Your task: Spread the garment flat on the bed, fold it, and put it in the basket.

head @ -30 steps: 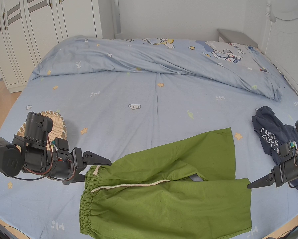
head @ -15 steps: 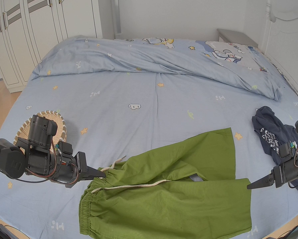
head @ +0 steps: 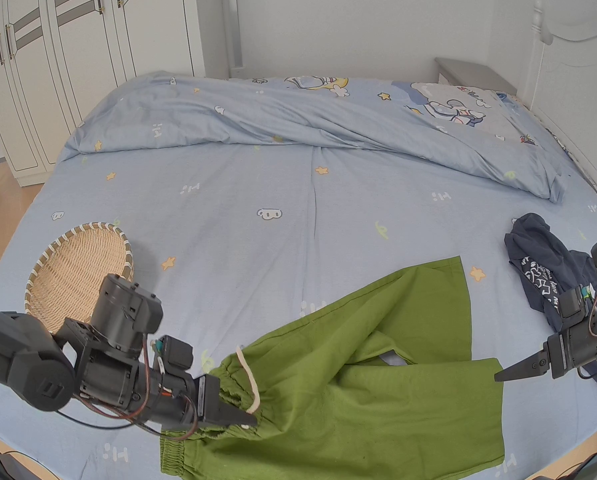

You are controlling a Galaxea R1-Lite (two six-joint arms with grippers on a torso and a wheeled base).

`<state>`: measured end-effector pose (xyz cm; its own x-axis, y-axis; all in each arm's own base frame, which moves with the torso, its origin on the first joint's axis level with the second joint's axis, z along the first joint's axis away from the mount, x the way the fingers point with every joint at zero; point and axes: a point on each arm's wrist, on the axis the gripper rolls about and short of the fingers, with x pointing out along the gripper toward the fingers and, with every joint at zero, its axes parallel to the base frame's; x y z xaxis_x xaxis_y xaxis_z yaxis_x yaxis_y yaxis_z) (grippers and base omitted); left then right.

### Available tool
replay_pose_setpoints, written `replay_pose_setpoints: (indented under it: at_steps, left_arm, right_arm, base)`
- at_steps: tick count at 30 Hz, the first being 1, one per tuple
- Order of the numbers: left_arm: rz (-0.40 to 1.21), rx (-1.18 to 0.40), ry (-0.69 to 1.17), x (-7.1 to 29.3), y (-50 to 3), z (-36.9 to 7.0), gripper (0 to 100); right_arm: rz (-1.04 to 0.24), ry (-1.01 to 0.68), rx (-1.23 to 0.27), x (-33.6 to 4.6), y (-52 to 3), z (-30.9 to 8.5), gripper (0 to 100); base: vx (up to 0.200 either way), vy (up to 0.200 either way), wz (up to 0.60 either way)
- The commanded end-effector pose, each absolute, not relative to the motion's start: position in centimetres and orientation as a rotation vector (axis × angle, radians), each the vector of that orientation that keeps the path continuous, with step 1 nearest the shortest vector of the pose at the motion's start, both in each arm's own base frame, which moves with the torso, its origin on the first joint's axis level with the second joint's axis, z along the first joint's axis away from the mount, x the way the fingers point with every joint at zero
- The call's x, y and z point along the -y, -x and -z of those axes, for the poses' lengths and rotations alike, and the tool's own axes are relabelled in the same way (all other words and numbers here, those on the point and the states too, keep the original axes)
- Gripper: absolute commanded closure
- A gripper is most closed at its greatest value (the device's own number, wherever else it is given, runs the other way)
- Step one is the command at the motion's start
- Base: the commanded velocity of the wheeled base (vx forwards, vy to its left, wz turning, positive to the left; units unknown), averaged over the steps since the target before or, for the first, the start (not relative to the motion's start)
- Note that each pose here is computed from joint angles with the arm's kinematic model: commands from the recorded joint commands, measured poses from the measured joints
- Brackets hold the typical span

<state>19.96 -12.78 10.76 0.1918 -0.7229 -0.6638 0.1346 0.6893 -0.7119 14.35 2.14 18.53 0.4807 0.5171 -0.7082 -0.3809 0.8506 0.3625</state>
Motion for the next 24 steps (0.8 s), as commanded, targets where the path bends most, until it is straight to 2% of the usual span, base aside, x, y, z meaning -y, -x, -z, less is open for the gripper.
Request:
replay_pose_setpoints:
  at_steps: [1,9,10,17,18,24]
  left_arm:
    - [0.705,-1.317,0.505,14.0,-17.6,-9.8,100]
    - [0.707,-1.373,0.426,13.8,-17.2,-7.8,100]
    - [0.706,-1.372,0.426,13.8,-17.2,-7.8,0]
    - [0.704,-1.343,0.436,13.4,-17.3,-8.3,0]
    - [0.7,-1.256,0.469,12.3,-17.2,-10.0,0]
    - [0.615,-1.06,0.566,8.8,-18.5,-12.9,0]
  right_arm:
    - [-0.574,-0.153,-0.925,-2.5,-14.2,-18.5,0]
    - [-0.577,-0.151,-0.928,-2.6,-14.2,-18.4,0]
    - [-0.577,-0.151,-0.928,-2.6,-14.2,-18.4,0]
    - [-0.578,-0.151,-0.932,-2.6,-14.2,-18.3,0]
    - [-0.577,-0.152,-0.936,-2.6,-14.2,-18.3,0]
    - [-0.582,-0.159,-0.959,-2.6,-13.8,-17.6,0]
  base:
    - [0.0,0.0,0.0]
    - [0.0,0.0,0.0]
    - [0.0,0.0,0.0]
    - [0.0,0.0,0.0]
    - [0.0,0.0,0.0]
    - [0.0,0.0,0.0]
